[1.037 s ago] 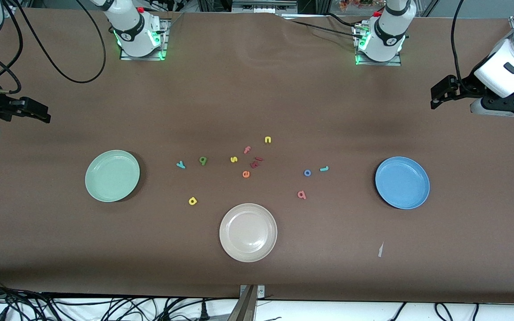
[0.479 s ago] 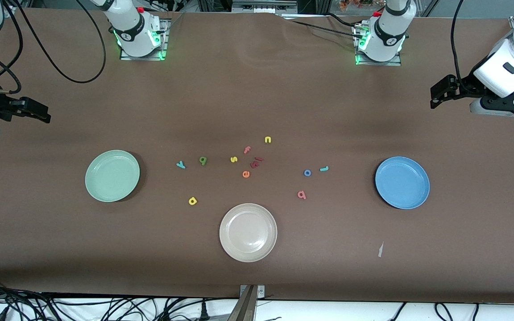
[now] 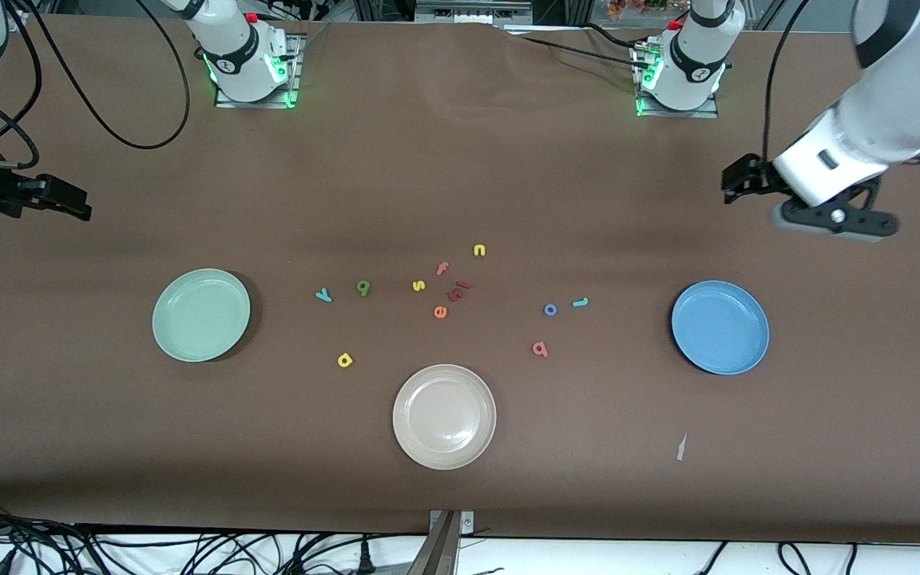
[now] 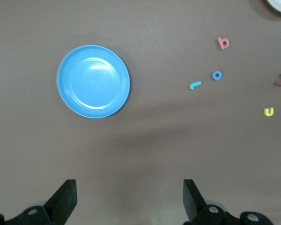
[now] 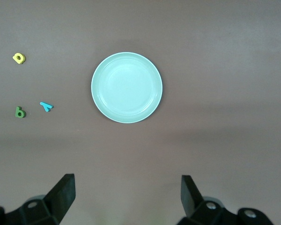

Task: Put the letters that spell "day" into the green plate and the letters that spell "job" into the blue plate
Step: 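Move the left gripper to pink b while the right gripper nears cyan y, then grasp the b with the left gripper while the right gripper grasps the y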

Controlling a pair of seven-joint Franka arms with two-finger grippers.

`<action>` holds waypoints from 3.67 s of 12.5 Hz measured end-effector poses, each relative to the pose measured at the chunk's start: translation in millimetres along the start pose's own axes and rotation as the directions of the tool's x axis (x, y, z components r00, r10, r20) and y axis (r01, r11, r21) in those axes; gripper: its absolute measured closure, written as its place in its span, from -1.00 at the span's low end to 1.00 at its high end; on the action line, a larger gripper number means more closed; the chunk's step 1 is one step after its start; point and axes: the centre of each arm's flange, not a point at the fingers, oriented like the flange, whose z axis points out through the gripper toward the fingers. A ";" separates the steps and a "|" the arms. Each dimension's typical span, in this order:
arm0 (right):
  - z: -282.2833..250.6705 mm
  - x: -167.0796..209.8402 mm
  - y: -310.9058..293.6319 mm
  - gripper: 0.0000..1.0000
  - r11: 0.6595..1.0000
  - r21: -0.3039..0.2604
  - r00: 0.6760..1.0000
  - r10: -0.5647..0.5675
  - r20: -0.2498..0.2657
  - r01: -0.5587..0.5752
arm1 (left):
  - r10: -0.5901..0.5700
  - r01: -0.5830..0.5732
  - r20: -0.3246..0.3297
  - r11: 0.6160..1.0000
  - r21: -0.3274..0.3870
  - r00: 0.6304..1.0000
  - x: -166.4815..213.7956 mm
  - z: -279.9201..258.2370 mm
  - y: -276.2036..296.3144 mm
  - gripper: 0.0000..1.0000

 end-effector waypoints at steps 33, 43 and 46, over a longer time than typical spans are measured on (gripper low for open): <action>384.9 25.5 -248.1 -1.00 0.889 0.004 0.886 -0.457 -0.077 0.459 | -0.262 0.253 -0.138 0.964 -0.082 0.955 203.9 344.8 216.6 -0.23; 390.8 21.0 -260.4 -0.52 0.857 0.008 0.853 -0.513 -0.093 0.516 | -0.262 0.255 -0.138 0.965 -0.066 0.955 206.6 339.1 212.2 0.44; 388.7 22.0 -260.2 -0.07 0.851 0.006 0.847 -0.522 -0.098 0.525 | -0.223 0.231 -0.149 0.972 0.034 0.963 204.6 300.8 200.2 0.44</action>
